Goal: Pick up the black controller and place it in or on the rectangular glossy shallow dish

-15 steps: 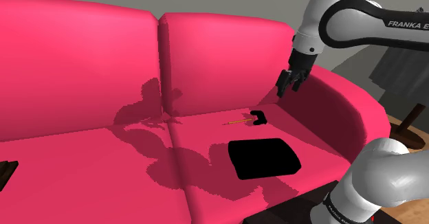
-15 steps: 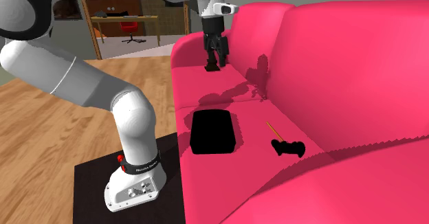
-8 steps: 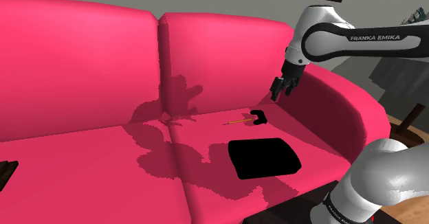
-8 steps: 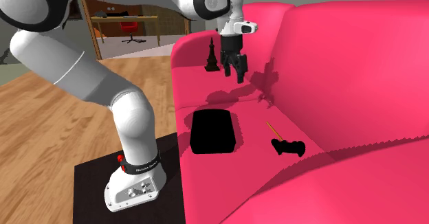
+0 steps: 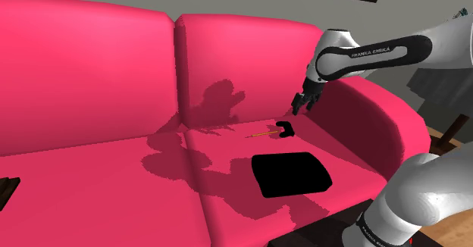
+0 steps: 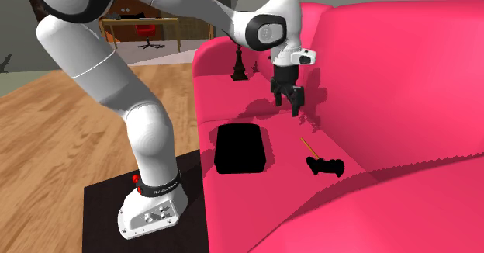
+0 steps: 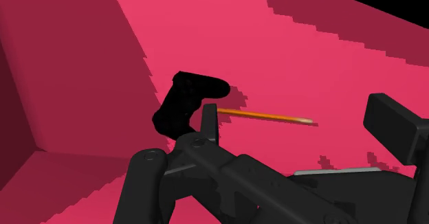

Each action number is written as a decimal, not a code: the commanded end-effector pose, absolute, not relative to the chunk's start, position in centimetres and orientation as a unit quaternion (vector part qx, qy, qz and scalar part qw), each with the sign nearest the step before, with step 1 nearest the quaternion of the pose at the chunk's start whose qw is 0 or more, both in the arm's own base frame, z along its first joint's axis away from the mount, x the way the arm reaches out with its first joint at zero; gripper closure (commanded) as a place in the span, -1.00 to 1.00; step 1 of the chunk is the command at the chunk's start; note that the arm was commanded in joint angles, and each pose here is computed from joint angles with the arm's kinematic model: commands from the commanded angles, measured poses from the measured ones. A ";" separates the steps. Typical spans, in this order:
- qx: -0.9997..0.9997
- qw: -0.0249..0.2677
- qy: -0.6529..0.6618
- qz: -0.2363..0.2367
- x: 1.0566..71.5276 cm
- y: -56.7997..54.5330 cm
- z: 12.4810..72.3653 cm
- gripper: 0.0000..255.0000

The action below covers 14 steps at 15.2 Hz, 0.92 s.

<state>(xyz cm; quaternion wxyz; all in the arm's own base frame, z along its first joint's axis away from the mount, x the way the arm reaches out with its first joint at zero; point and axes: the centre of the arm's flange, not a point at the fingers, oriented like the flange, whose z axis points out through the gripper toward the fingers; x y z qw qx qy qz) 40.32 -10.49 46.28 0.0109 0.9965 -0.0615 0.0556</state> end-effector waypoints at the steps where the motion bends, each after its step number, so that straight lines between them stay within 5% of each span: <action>1: 0.996 0.009 -0.062 0.059 41.7 -12.3 45.0 -1.00; 14: 0.995 -0.006 -0.070 0.072 50.2 -22.9 34.4 -1.00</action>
